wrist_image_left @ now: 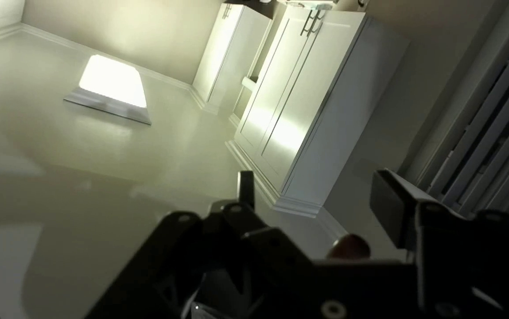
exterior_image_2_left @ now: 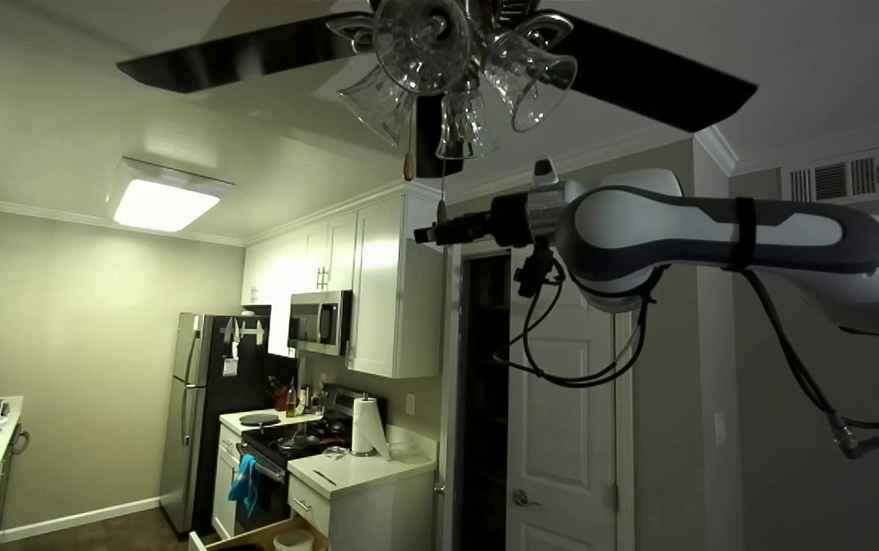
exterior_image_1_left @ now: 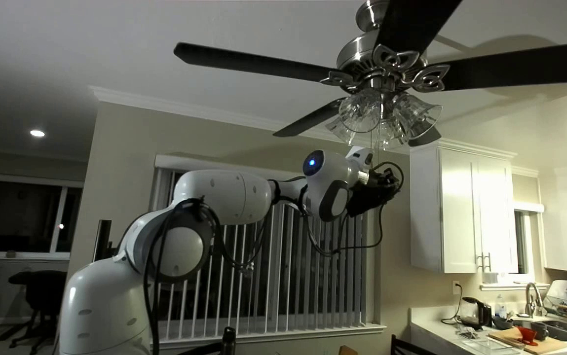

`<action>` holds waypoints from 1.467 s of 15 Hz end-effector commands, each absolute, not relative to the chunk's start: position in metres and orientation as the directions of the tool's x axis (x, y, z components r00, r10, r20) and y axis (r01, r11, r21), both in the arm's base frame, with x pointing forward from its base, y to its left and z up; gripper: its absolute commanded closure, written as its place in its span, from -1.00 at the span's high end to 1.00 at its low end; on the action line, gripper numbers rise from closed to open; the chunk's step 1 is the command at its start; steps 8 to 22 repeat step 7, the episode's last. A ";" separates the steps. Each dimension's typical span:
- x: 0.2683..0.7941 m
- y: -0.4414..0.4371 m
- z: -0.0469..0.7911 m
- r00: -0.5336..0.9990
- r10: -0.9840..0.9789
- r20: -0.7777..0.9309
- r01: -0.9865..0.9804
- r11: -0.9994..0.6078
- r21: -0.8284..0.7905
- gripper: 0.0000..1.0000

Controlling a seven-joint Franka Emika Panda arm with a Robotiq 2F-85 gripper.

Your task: Pull the longer cord of the ceiling lamp

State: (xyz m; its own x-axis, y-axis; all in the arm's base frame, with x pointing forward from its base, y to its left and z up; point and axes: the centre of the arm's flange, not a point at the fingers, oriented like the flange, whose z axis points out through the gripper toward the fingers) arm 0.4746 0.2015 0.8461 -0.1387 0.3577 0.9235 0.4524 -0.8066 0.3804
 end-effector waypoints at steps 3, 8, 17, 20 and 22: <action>0.480 0.198 0.835 -0.116 0.368 0.923 0.451 -0.808 0.379 0.74; 0.480 0.199 0.835 -0.117 0.368 0.922 0.453 -0.807 0.379 1.00; 0.480 0.199 0.835 -0.117 0.368 0.922 0.453 -0.807 0.379 1.00; 0.480 0.199 0.835 -0.117 0.368 0.922 0.453 -0.807 0.379 1.00; 0.480 0.199 0.835 -0.117 0.368 0.922 0.453 -0.807 0.379 1.00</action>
